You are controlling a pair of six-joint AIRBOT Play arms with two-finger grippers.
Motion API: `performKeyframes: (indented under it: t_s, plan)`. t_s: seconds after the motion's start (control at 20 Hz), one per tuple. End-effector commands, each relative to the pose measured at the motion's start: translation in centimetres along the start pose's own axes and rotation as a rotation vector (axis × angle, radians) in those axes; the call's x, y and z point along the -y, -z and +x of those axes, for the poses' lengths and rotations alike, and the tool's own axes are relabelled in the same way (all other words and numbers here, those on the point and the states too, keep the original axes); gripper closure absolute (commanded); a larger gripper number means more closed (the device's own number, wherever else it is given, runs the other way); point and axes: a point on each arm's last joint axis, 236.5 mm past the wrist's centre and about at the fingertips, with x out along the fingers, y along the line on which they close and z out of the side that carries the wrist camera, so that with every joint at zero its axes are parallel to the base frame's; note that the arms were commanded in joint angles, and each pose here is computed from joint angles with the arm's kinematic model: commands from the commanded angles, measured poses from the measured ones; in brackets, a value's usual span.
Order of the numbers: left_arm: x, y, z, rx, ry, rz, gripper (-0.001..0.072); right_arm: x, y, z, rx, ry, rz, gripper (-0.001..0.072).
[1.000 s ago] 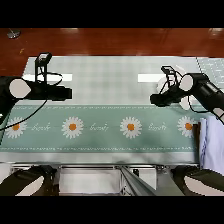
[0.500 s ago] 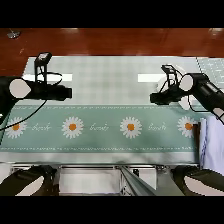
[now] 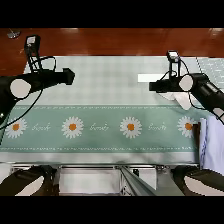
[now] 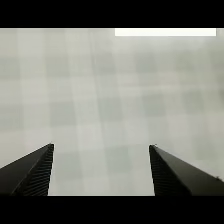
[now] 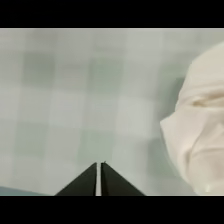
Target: Fold the shirts.
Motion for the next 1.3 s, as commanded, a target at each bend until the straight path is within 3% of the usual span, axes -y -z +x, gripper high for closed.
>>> performKeyframes:
  t_s: [0.0, 0.15, 0.3, 0.45, 0.65, 0.7, 0.75, 0.8, 0.9, 1.05, 1.25]
  plan:
    - [-0.2, -1.5, 1.0, 0.073, -0.004, -0.001, 0.0007, 0.3, -4.6, -0.4, 0.195, 0.012, -0.033, 0.0077]
    - [-0.8, 0.5, 2.8, 0.000, -0.015, -0.005, 0.0006, 5.6, -7.6, -1.1, 0.276, 0.106, 0.083, 0.0077]
    - [-1.2, 2.5, 4.2, -0.068, -0.025, -0.011, 0.0006, 14.2, -6.5, -0.4, 0.185, 0.232, 0.262, 0.0078]
    - [-1.7, 4.9, 5.4, -0.148, -0.035, -0.016, 0.0006, 19.6, -1.8, 1.6, -0.032, 0.315, 0.370, 0.0078]
    - [-1.9, 7.2, 5.6, -0.241, -0.041, -0.018, 0.0007, 19.9, 5.5, 3.6, -0.334, 0.326, 0.416, 0.0101]
    - [-1.9, 7.7, 5.4, -0.263, -0.042, -0.018, 0.0006, 19.4, 6.3, 3.7, -0.372, 0.308, 0.426, 0.0197]
    - [-1.9, 8.4, 5.1, -0.298, -0.043, -0.017, 0.0006, 18.5, 6.5, 3.7, -0.391, 0.272, 0.421, 0.0467]
    - [-2.1, 8.8, 4.6, -0.339, -0.048, -0.018, 0.0007, 17.4, 5.9, 3.4, -0.396, 0.222, 0.398, 0.0676]
    - [-3.9, 9.1, 2.7, -0.425, -0.095, 0.015, 0.0006, 15.3, 2.0, 1.3, -0.338, 0.129, 0.350, 0.0681]
    - [-6.4, 7.8, -2.0, -0.457, -0.144, 0.048, 0.0007, 12.5, -8.5, -6.2, -0.061, 0.048, 0.277, 0.0681]
    - [-3.4, 8.2, -8.1, -0.338, -0.049, 0.035, 0.0007, 8.0, -19.1, -20.6, 0.376, -0.002, 0.126, 0.0680]
